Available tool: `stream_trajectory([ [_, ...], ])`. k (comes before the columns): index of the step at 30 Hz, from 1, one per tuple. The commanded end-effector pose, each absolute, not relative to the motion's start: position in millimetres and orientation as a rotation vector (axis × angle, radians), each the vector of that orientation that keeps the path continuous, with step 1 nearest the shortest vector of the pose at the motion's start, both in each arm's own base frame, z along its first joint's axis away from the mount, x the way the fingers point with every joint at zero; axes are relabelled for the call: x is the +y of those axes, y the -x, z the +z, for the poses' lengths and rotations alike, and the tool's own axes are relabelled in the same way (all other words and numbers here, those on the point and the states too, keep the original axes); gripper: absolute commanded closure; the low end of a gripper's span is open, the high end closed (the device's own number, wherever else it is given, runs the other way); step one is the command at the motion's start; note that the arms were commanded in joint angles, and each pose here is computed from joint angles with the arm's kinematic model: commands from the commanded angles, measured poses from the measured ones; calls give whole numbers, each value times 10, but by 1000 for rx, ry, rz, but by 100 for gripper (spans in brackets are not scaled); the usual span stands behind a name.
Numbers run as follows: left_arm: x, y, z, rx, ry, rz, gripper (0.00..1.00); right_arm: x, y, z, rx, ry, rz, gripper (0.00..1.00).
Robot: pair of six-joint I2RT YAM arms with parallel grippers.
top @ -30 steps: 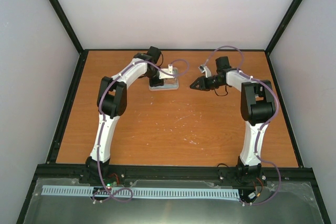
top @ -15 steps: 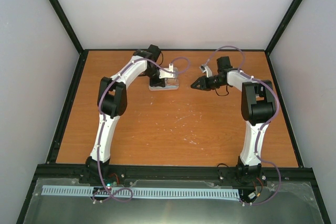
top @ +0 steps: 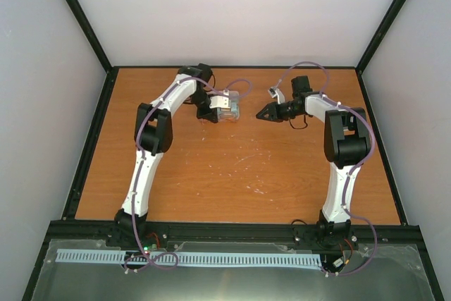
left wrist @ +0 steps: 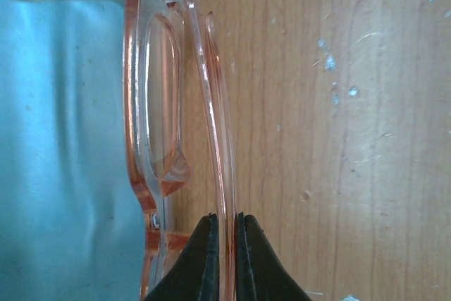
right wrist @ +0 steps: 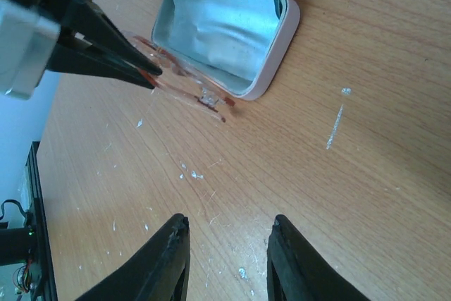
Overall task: Organize the sunglasses
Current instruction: Pick up the sunglasses from the sunglasses case.
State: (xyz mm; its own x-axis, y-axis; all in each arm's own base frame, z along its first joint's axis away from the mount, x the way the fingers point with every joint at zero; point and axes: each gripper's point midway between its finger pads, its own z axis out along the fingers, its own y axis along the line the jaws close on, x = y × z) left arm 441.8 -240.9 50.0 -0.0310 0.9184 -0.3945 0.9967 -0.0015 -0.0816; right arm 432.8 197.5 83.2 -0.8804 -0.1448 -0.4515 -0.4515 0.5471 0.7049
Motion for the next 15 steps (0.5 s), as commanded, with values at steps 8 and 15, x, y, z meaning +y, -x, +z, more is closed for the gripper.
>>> stream_trajectory([
  [8,-2457,-4690,854,1942,-1927,-503,99,1947,-4346,972,2418,500,1272,70],
  [15,-2521,-4648,1175,1895,-1866,-531,99,1966,-4385,970,2412,496,1293,70],
])
